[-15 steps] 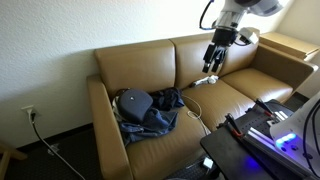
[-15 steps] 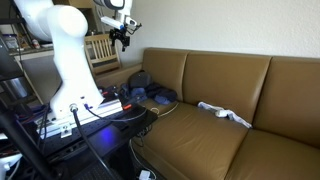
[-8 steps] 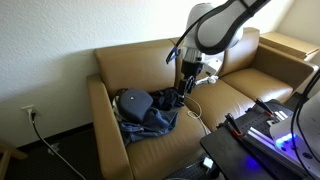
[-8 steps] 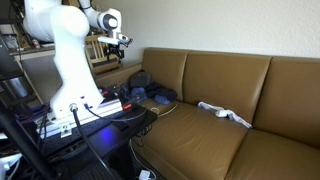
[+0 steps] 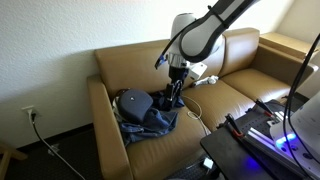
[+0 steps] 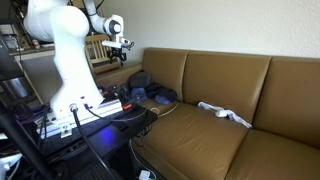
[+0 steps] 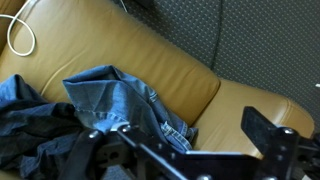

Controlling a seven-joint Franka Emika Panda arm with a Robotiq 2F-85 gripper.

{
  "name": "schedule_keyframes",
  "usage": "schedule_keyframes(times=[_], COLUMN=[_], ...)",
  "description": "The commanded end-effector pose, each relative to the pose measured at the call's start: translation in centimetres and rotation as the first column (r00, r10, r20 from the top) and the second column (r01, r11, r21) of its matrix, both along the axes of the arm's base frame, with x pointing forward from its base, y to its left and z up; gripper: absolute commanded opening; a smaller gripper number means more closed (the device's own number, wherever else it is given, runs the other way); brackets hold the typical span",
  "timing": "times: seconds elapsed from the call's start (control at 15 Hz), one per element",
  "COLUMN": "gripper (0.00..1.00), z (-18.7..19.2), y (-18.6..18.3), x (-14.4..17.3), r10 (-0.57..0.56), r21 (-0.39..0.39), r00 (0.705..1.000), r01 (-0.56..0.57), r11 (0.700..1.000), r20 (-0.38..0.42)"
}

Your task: Straighten out the pair of trousers

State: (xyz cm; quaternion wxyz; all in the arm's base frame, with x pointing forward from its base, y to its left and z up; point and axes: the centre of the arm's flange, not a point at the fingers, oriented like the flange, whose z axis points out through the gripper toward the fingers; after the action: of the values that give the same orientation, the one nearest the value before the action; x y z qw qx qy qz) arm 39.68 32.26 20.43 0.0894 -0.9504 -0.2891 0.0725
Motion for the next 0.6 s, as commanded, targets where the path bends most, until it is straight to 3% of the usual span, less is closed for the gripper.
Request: schedule_keyframes(times=[0.0,0.27,0.4,0.53], gripper=[1.00,1.00,1.00,1.00], z=[-2.6,-6.7,-8.1,-7.2], y=[6.6,13.6,14.2,13.3], x=[-0.6,-2.3,-2.7,-4.2], r10=[0.110,0.315,0.346,0.334], r21=[0.091,0.049,0.034,0.041], r00=[0.990,0.936,0.924,0.931], r01=[-0.119,-0.326,-0.356,-0.343], r11=[0.989,0.944,0.934,0.939], r20=[0.092,0.158,0.161,0.146])
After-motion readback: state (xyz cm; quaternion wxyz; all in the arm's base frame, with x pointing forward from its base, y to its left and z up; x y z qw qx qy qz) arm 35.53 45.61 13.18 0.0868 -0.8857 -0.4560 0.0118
